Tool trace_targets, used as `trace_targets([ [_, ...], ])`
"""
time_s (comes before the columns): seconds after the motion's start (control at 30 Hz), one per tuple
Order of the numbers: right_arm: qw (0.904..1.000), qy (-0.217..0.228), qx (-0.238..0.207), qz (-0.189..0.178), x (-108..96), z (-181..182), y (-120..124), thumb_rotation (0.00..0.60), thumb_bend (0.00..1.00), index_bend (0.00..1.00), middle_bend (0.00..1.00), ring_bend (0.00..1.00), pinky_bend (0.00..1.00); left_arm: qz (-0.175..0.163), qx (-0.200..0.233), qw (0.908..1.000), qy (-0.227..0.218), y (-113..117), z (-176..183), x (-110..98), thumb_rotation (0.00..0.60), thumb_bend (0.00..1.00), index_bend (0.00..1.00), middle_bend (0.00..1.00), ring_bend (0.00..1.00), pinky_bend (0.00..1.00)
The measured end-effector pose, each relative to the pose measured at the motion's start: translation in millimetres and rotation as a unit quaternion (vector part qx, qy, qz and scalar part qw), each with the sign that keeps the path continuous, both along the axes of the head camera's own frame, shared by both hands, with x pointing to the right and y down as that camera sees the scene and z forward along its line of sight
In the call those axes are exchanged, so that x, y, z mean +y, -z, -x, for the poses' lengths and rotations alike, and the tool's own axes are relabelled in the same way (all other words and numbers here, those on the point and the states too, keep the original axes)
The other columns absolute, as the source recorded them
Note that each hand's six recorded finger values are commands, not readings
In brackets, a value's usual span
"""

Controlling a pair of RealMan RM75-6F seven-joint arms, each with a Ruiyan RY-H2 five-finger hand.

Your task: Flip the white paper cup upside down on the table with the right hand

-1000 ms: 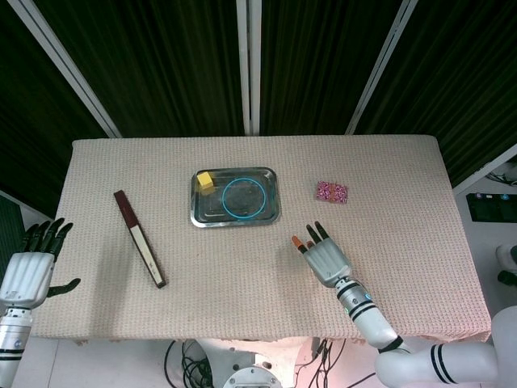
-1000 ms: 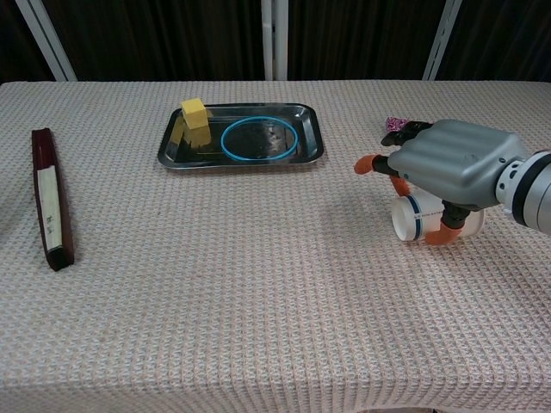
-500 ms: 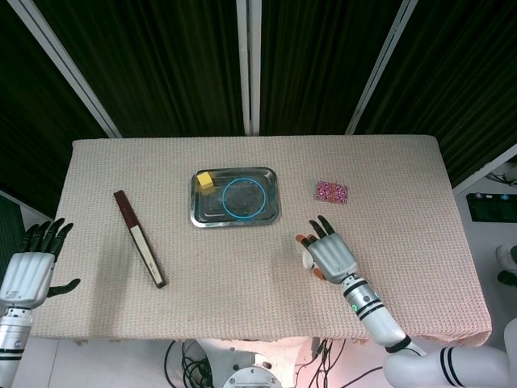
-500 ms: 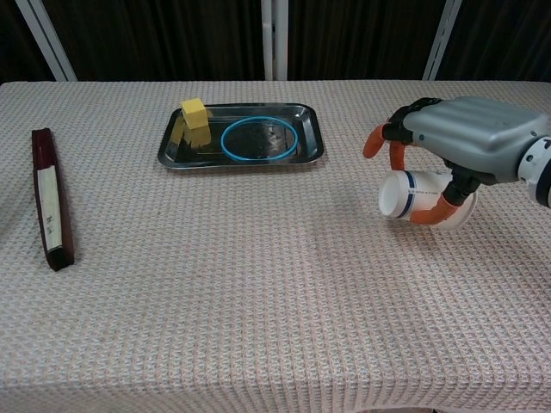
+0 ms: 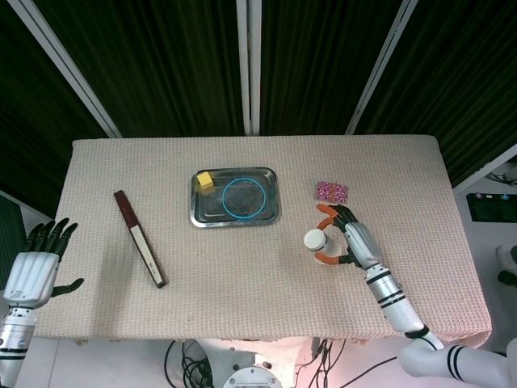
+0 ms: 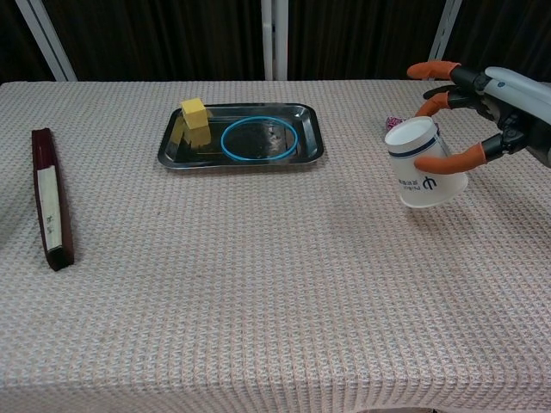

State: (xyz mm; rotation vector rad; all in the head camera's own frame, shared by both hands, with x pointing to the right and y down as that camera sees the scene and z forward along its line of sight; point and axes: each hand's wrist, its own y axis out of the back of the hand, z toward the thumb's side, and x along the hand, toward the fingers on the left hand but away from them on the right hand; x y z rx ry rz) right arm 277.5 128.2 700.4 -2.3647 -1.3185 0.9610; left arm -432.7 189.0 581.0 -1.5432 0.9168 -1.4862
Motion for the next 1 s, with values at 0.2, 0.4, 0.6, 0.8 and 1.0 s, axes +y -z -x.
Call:
trace_targets([
  [0.2, 0.9984, -0.03, -0.046, 0.014, 0.3, -25.1, -28.4, 0.6, 0.15, 0.0, 0.5, 0.09, 0.0, -0.002, 0.003, 1.0, -0.002, -0.5, -0.2, -0.6, 0.6, 0.09, 0.07, 0.01, 0.0, 0.03],
  [0.4, 0.9985, -0.009, -0.054, 0.007, 10.2, -22.9, -43.4, 0.6, 0.12, 0.0, 0.5, 0.09, 0.0, -0.003, 0.005, 1.0, 0.0, -0.4, 0.4, -1.2, 0.6, 0.09, 0.07, 0.01, 0.0, 0.03],
  [0.6, 0.9985, 0.011, -0.054, -0.002, 17.6, -22.9, -42.2, 0.6, 0.08, 0.0, 0.46, 0.09, 0.0, -0.003, 0.005, 1.0, 0.001, -0.4, 0.8, -0.7, 0.6, 0.09, 0.07, 0.01, 0.0, 0.03],
  [0.8, 0.999, 0.005, -0.043, -0.002, 25.7, -35.8, -39.8, 0.6, 0.04, 0.0, 0.39, 0.04, 0.0, -0.002, 0.005, 1.0, 0.0, -0.3, 0.3, -0.2, 0.6, 0.09, 0.07, 0.01, 0.0, 0.03],
  [1.0, 0.9994, 0.027, -0.019, -0.004, 32.4, -48.1, -31.7, 0.6, 0.0, 0.0, 0.01, 0.0, 0.0, -0.003, 0.005, 1.0, -0.001, 0.0, -0.4, 0.2, 0.6, 0.09, 0.07, 0.01, 0.0, 0.03],
])
